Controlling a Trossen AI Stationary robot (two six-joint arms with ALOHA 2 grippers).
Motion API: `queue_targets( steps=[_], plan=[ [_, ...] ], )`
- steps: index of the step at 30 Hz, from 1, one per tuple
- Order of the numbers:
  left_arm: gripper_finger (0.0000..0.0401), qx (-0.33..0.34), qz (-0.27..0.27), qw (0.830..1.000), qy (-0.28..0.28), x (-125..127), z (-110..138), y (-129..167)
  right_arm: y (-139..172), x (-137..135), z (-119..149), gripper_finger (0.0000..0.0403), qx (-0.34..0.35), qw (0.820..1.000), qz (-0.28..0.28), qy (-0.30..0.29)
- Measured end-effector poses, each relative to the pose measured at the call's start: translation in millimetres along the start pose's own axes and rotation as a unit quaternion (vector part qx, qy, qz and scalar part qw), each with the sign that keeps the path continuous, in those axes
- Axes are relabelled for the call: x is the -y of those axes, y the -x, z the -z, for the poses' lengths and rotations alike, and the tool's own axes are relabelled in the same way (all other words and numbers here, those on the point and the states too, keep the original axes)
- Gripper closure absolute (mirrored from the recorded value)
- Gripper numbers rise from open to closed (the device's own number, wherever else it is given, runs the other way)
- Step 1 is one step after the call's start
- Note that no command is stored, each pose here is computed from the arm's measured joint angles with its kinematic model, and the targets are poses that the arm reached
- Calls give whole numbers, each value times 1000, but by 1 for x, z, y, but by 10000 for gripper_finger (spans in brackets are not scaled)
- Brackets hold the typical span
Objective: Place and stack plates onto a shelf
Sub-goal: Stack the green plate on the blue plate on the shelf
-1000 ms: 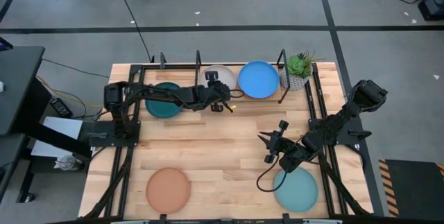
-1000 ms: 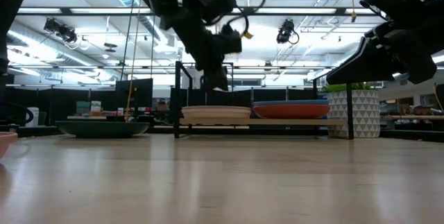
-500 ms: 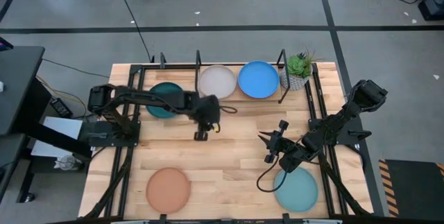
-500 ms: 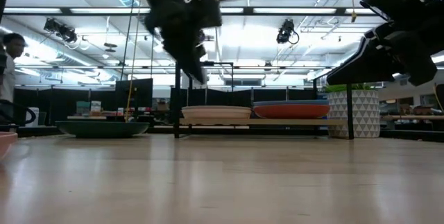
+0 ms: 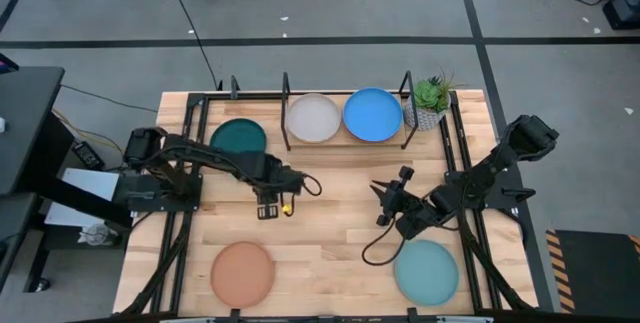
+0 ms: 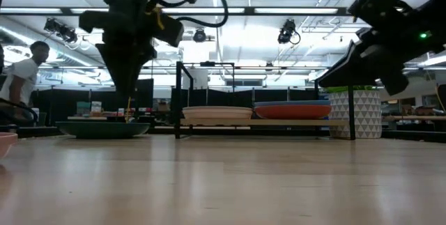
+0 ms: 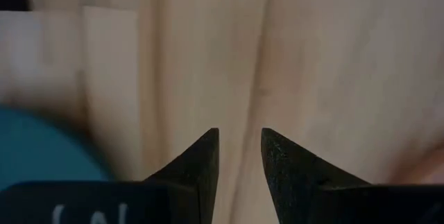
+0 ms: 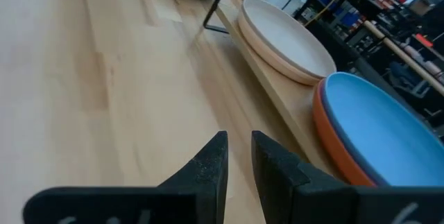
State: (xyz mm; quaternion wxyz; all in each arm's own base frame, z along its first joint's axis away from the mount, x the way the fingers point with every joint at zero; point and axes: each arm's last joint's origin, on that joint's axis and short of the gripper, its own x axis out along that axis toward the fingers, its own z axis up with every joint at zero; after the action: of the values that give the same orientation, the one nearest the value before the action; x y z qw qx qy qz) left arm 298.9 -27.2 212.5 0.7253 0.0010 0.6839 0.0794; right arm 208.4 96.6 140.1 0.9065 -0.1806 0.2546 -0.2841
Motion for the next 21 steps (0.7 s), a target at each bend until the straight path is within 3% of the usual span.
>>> queue_targets(
  steps=[5,10,16,21],
  plan=[
    [285,24,-71,997,-14,6,3,-7,-9,4,-5,331,0,1000,7,10],
    [285,-4,-80,996,-32,8,25,-34,-17,8,-8,331,-4,1000,9,18],
    [285,52,-66,996,16,1,47,-44,-26,14,-12,331,-5,999,24,27],
    [285,40,-95,993,52,-13,58,-55,-40,22,-26,331,25,999,-6,46]
  ],
)
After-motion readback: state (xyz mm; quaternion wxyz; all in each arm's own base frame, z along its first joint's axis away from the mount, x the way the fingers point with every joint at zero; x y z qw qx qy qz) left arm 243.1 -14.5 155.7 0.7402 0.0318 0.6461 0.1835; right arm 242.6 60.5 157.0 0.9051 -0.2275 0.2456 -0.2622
